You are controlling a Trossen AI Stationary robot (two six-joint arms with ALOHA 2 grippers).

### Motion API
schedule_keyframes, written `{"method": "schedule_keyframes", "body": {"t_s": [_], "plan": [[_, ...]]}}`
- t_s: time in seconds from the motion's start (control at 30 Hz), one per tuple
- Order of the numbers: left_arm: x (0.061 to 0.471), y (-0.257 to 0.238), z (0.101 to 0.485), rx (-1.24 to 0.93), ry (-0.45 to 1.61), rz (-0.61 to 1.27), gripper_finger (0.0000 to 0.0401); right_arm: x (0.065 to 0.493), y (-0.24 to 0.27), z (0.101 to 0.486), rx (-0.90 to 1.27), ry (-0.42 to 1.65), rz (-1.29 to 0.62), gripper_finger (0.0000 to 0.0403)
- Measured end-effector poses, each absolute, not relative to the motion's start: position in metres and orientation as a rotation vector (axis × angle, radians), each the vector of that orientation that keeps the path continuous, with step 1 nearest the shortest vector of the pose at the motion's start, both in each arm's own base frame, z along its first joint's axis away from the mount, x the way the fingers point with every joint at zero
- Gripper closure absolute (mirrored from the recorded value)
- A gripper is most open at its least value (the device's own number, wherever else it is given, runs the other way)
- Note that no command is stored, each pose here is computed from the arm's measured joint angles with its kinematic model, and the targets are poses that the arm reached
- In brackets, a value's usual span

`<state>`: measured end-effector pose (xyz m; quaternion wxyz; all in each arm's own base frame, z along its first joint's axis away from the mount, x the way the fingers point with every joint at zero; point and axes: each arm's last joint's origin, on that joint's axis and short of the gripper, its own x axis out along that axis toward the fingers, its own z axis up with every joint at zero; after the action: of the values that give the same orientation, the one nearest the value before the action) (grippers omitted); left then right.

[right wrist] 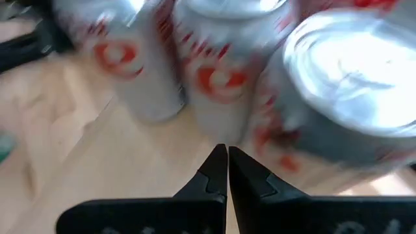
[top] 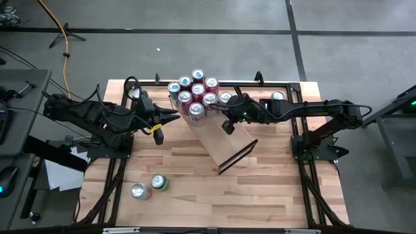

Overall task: Place canned beverage on shelf
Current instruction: Put the silver soda can on the shelf aligned with the other silver soda cans

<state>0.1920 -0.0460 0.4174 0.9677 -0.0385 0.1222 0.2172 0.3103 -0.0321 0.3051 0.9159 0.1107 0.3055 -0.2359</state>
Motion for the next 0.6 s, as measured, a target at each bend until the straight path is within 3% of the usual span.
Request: {"method": "schedule_keyframes", "body": {"t_s": [0.13,0.27,0.6], "plan": [[0.192,-0.046,0.417,-0.078,0.247,0.44,0.0401,0.302,-0.024,0.3,0.221,0.751,-0.389,0.0403],[0.192,-0.046,0.418,-0.083,0.244,0.44,0.0401,0.29,-0.022,0.292,0.176,0.878,-0.492,0.0403],[0.192,-0.046,0.418,-0.082,0.242,0.444,0.0401,0.294,-0.042,0.298,0.185,0.757,-0.661,0.0403]]}}
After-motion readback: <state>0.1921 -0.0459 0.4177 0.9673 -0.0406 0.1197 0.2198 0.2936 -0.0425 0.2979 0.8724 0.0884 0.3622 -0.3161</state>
